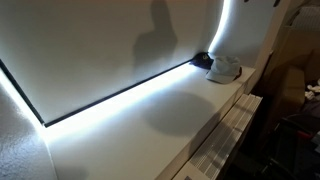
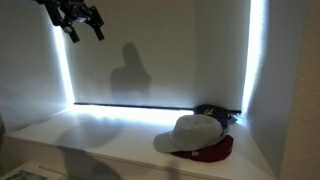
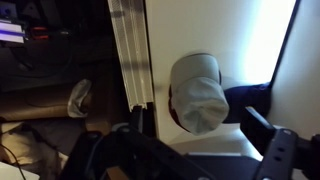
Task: Move the light grey cap to the left side of the windowsill
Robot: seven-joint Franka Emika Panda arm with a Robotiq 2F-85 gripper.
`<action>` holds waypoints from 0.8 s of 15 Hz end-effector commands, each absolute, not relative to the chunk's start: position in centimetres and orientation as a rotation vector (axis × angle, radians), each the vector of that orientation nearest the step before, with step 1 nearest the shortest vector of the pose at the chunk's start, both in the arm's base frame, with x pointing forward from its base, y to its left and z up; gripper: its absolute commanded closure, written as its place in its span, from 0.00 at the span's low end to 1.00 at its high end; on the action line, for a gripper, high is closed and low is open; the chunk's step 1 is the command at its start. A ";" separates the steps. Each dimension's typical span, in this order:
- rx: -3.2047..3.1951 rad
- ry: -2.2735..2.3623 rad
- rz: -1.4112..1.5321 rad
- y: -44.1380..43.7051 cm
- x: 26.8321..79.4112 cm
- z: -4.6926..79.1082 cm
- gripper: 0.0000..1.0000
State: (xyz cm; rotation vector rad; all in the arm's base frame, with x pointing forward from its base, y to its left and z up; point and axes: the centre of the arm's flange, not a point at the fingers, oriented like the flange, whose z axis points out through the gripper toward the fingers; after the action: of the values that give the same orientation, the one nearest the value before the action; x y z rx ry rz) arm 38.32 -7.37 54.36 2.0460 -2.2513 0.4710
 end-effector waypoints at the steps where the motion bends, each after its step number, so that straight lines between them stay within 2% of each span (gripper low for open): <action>1: 2.000 -2.284 0.410 -8.2 38.7 52.7 0.00; 6: 2.002 -2.289 0.400 -8.1 39.0 52.5 0.00; 12: 1.540 -2.634 0.454 -13.1 46.2 51.0 0.00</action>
State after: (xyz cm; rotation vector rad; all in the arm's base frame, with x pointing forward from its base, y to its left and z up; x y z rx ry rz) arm 41.58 -9.82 51.58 1.7260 -2.5113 0.4426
